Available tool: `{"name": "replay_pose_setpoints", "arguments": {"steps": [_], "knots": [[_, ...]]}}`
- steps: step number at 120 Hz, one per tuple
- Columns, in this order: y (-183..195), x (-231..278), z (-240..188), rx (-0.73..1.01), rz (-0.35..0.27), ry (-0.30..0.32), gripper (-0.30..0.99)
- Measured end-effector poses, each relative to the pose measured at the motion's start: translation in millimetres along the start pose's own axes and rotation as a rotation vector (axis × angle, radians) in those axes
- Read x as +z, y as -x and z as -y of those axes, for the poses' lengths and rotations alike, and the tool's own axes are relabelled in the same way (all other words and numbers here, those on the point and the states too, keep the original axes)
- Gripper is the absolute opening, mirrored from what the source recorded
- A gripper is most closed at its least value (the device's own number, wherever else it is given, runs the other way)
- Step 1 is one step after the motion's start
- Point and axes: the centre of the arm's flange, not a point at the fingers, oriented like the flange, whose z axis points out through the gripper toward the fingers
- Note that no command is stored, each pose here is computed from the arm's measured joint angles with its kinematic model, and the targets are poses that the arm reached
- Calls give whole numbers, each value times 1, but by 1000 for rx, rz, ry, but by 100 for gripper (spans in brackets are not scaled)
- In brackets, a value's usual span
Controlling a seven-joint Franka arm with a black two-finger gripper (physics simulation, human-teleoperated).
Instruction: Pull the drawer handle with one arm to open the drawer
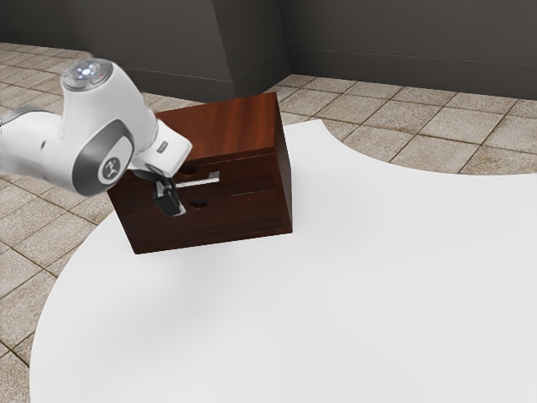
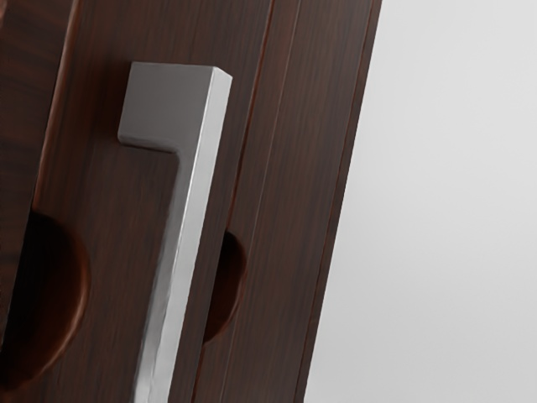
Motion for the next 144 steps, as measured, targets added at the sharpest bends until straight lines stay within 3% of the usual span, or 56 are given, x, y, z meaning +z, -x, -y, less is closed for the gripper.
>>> {"name": "replay_pose_setpoints", "arguments": {"steps": [28, 61, 110, 144], "knots": [[-13, 5, -3, -5, -35, -24, 69], [-40, 6, -25, 29, -58, -10, 69], [-17, 36, -13, -22, -16, 10, 69], [-16, 26, -10, -34, -26, 0, 67]]}}
